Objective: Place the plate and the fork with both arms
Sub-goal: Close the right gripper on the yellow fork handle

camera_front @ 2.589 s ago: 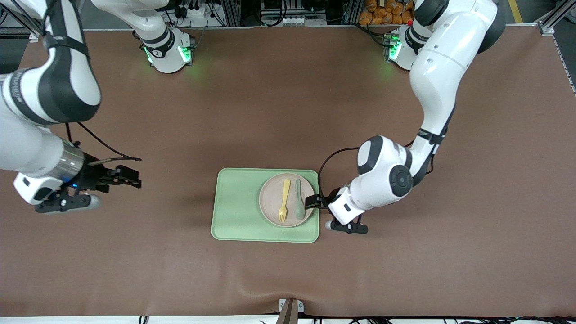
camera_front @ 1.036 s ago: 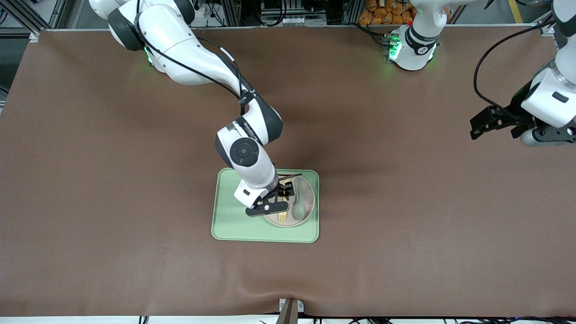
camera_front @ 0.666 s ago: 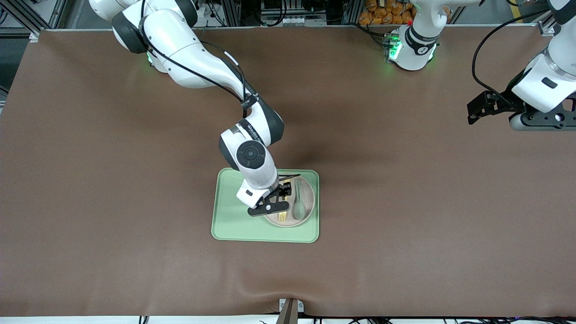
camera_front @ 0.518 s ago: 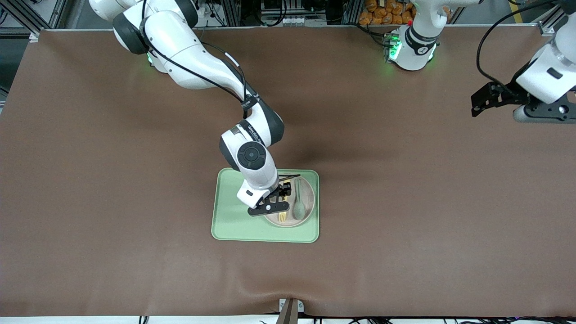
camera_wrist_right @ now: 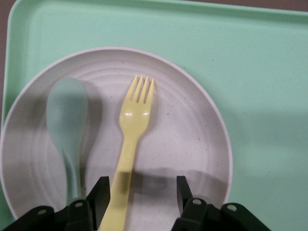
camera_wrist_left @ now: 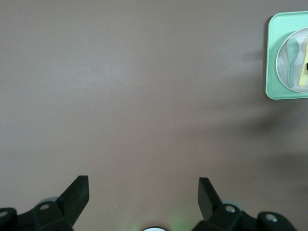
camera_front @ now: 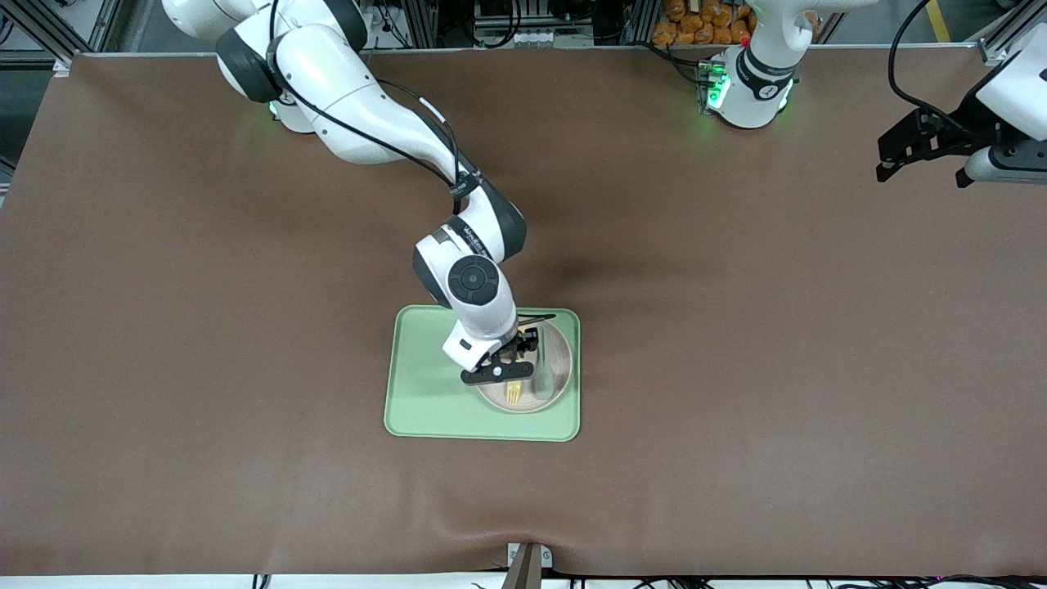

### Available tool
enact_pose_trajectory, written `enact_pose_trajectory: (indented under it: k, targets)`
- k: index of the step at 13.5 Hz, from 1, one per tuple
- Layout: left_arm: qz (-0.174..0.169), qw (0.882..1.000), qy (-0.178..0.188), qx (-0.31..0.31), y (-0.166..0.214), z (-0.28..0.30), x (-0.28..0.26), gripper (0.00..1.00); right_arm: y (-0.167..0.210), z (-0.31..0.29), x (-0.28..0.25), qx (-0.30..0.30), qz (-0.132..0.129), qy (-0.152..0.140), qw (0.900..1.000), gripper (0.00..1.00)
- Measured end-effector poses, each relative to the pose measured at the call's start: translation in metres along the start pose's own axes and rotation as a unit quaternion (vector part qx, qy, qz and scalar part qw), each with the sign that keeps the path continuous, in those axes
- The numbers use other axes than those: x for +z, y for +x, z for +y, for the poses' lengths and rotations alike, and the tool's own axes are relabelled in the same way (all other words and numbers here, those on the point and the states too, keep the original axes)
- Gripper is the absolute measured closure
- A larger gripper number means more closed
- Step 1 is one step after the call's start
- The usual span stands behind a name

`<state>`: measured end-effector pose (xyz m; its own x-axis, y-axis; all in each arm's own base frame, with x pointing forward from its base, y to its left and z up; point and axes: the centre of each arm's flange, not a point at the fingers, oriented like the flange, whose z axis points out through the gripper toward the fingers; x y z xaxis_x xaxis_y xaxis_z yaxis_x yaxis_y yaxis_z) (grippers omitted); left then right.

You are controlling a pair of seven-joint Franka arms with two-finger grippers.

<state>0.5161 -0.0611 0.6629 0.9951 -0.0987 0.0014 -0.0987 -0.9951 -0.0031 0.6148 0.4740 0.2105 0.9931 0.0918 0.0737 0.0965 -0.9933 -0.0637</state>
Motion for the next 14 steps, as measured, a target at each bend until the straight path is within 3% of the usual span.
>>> enact_pose_trajectory:
  k: [3,14]
  targets:
    - [0.002,1.0,0.0,0.001,0.0,0.001,-0.002,0.0,-0.002,-0.003,0.0,0.0,0.0,0.0,1.0,0.48]
    - [-0.002,1.0,-0.001,-0.009,0.002,-0.009,0.001,0.0,-0.008,-0.011,0.013,0.001,0.003,0.005,1.0,0.48]
